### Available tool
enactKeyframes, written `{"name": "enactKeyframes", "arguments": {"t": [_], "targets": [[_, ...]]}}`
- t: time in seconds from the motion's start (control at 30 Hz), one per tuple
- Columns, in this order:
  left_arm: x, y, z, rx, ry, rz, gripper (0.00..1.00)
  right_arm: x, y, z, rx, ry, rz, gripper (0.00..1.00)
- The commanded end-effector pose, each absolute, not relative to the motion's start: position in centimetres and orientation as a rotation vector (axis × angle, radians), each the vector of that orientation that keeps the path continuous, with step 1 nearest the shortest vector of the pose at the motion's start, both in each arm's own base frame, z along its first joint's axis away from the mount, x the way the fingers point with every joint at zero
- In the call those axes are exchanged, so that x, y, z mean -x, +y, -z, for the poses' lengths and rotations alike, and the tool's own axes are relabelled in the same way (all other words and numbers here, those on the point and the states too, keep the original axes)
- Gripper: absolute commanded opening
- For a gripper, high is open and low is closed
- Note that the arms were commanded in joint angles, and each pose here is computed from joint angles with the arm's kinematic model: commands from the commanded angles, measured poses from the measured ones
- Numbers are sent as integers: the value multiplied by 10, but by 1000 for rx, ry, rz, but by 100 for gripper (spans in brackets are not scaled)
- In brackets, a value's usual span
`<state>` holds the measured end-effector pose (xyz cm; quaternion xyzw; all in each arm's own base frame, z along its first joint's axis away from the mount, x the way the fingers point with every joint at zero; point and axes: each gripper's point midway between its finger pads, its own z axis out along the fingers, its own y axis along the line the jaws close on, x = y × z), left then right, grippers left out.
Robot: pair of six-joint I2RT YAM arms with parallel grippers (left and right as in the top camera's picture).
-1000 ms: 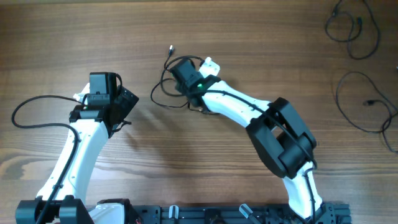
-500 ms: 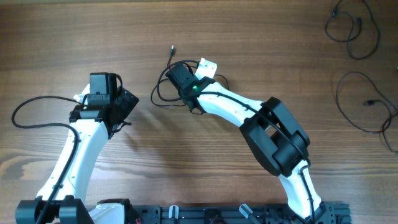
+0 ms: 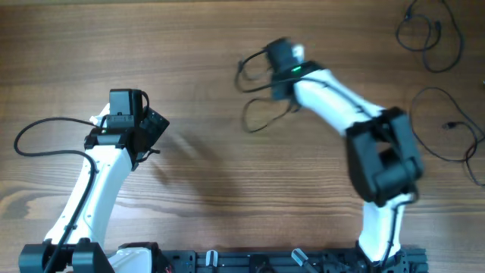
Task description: Untangle cables
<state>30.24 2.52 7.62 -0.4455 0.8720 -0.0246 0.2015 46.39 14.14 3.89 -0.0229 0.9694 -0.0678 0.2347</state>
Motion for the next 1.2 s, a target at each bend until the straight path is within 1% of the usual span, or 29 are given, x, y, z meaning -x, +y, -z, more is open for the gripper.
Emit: {"name": "enactKeyframes", "arguments": {"t": [0.0, 0.1, 0.17, 0.2, 0.23, 0.3, 0.37, 0.43, 0.5, 0.6, 0.63, 0.67, 0.7, 0.77, 0.87, 0.93, 1.0, 1.07, 1.17], "targets": [[-302, 30, -79, 1258, 2410, 51, 100, -487, 66, -71, 256, 2606, 316, 4], [-302, 30, -79, 1258, 2410, 51, 100, -507, -2, -78, 221, 2564, 382, 5], [-302, 30, -79, 1258, 2410, 51, 100, -521, -28, -83, 272, 2511, 296, 4], [-302, 30, -79, 1258, 2410, 51, 100, -528, -34, -86, 303, 2474, 221, 5], [-302, 30, -79, 1258, 2410, 52, 100, -538, -46, -95, 275, 2413, 126, 5], [-302, 30, -79, 1258, 2410, 51, 100, -546, -51, -97, 268, 2359, 35, 5], [-302, 30, -79, 1258, 2410, 51, 100, -548, -44, -82, 400, 2347, -1, 5], [-302, 30, -79, 1258, 2410, 51, 100, -548, -39, -65, 612, 2330, 58, 5], [-302, 30, -79, 1258, 2410, 51, 100, -558, -55, -58, 736, 2290, 240, 5], [-302, 30, -79, 1258, 2410, 51, 100, -576, -80, -73, 660, 2224, 394, 5], [-302, 30, -79, 1258, 2410, 51, 100, -577, -84, -77, 634, 2222, 414, 45], [-302, 30, -79, 1258, 2410, 51, 100, -577, -86, -90, 537, 2224, 399, 100], [-302, 30, -79, 1258, 2410, 51, 100, -577, -84, -103, 476, 2212, 372, 100], [-302, 30, -79, 1258, 2410, 51, 100, -572, -78, -129, 451, 2187, 336, 100], [-302, 30, -79, 1258, 2410, 51, 100, -545, -70, -194, 421, 2154, 311, 100], [-302, 30, -79, 1258, 2410, 51, 100, -508, -63, -253, 267, 2140, 232, 100], [-302, 30, -79, 1258, 2410, 51, 100, -468, -46, -294, 182, 2126, 101, 100], [-302, 30, -79, 1258, 2410, 51, 100, -433, -25, -321, 143, 2117, -51, 100], [-302, 30, -79, 1258, 2410, 51, 100, -380, 2, -344, 148, 2126, -217, 100]]}}
